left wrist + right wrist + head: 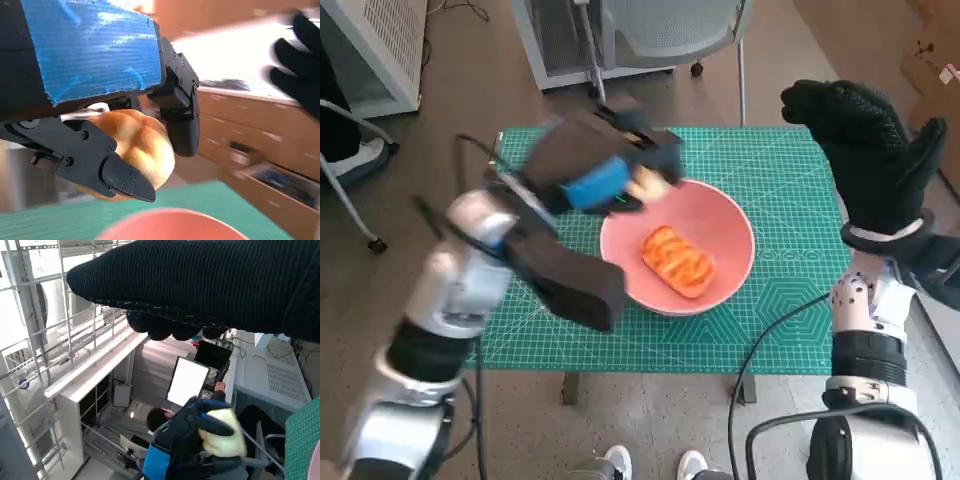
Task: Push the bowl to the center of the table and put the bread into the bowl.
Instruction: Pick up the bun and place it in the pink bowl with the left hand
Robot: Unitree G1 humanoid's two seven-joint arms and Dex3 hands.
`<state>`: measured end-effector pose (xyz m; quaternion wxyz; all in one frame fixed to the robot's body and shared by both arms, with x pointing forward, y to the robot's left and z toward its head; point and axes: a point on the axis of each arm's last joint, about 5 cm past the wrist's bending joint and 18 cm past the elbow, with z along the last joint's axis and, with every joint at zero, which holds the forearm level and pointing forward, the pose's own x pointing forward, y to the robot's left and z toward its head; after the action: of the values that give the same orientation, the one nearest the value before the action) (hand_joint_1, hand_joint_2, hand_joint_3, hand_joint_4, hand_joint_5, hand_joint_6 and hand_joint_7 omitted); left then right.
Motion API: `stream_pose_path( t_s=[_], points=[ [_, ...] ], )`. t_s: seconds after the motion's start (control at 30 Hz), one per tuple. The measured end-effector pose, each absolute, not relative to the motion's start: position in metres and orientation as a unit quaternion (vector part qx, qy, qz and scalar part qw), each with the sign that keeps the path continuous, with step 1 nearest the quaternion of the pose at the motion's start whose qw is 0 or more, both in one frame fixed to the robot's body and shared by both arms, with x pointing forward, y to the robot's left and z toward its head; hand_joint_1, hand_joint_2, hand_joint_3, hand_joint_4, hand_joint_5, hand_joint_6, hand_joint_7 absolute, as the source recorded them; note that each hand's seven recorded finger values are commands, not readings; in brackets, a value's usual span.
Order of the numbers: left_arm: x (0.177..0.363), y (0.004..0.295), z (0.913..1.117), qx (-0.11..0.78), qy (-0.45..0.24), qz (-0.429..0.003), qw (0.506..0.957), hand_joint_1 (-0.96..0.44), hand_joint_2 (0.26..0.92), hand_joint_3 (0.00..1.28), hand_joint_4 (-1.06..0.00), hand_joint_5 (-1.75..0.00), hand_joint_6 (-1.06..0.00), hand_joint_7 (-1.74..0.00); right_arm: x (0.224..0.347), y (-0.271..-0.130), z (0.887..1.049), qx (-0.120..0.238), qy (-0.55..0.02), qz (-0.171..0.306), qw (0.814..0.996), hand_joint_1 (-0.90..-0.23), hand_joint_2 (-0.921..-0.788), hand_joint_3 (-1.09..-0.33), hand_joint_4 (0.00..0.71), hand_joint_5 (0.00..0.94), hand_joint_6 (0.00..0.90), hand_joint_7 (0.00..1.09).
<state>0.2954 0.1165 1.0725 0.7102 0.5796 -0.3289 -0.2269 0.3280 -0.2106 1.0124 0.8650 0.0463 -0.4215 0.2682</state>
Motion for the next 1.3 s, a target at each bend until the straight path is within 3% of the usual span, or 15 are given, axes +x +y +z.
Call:
stream_pose_path(
  t_s=[0.47,0.53,0.6,0.63,0.67,0.7,0.77,0.8,0.9,1.07,1.3],
  points=[
    [0.311,0.100,1.045,0.578,-0.308,-0.303,0.692,0.00,0.919,0.01,-0.77,-1.05,-0.68,-1.14,0.325,-0.213,1.011,0.042,-0.425,0.264,0.865,-0.634,-0.921,-0.715,0.330,0.001,0.438,0.00],
    [0.314,0.100,1.042,0.578,-0.298,-0.306,0.695,0.00,0.920,0.03,-0.74,-1.07,-0.66,-1.16,0.325,-0.214,1.012,0.041,-0.427,0.263,0.865,-0.636,-0.921,-0.718,0.330,0.000,0.437,0.00],
    [0.317,0.102,1.039,0.578,-0.285,-0.306,0.700,0.00,0.920,0.10,-0.65,-1.17,-0.58,-1.24,0.324,-0.214,1.012,0.039,-0.428,0.260,0.865,-0.638,-0.921,-0.721,0.329,0.000,0.436,0.00],
    [0.318,0.102,1.038,0.577,-0.277,-0.306,0.705,-0.12,0.921,0.17,-0.57,-0.96,-0.53,-1.32,0.323,-0.215,1.013,0.038,-0.429,0.258,0.865,-0.638,-0.921,-0.722,0.328,0.000,0.435,0.00],
    [0.319,0.103,1.036,0.576,-0.267,-0.307,0.709,-0.17,0.921,0.19,-0.56,-0.85,-0.51,-1.36,0.323,-0.215,1.013,0.037,-0.429,0.256,0.866,-0.638,-0.921,-0.723,0.328,0.000,0.434,0.00],
    [0.320,0.103,1.035,0.575,-0.260,-0.307,0.712,-0.17,0.897,0.21,-0.52,-0.64,-0.44,-1.24,0.323,-0.216,1.013,0.036,-0.429,0.255,0.866,-0.638,-0.921,-0.724,0.328,0.000,0.434,0.00],
    [0.322,0.103,1.033,0.572,-0.240,-0.310,0.721,-0.14,0.858,0.11,-0.39,-0.29,-0.38,-0.64,0.322,-0.217,1.013,0.035,-0.428,0.251,0.867,-0.636,-0.921,-0.726,0.328,0.000,0.432,0.00],
    [0.322,0.103,1.032,0.571,-0.231,-0.311,0.724,-0.15,0.845,0.07,-0.33,-0.18,-0.37,-0.44,0.322,-0.217,1.012,0.035,-0.428,0.250,0.868,-0.635,-0.921,-0.727,0.328,0.000,0.431,0.00],
    [0.323,0.102,1.030,0.570,-0.214,-0.312,0.729,-0.28,0.818,0.03,-0.19,-0.06,-0.32,-0.17,0.321,-0.217,1.013,0.036,-0.428,0.246,0.869,-0.632,-0.921,-0.726,0.327,0.000,0.430,0.00],
    [0.323,0.103,1.030,0.570,-0.205,-0.311,0.733,-0.44,0.812,0.01,-0.10,-0.01,-0.28,-0.05,0.321,-0.217,1.015,0.036,-0.430,0.242,0.869,-0.630,-0.921,-0.721,0.325,0.000,0.428,0.00],
    [0.326,0.108,1.028,0.554,-0.200,-0.312,0.745,-0.46,0.813,0.00,-0.01,0.00,-0.22,-0.01,0.321,-0.217,1.016,0.035,-0.428,0.240,0.871,-0.645,-0.921,-0.711,0.326,0.001,0.430,0.00]
  ],
)
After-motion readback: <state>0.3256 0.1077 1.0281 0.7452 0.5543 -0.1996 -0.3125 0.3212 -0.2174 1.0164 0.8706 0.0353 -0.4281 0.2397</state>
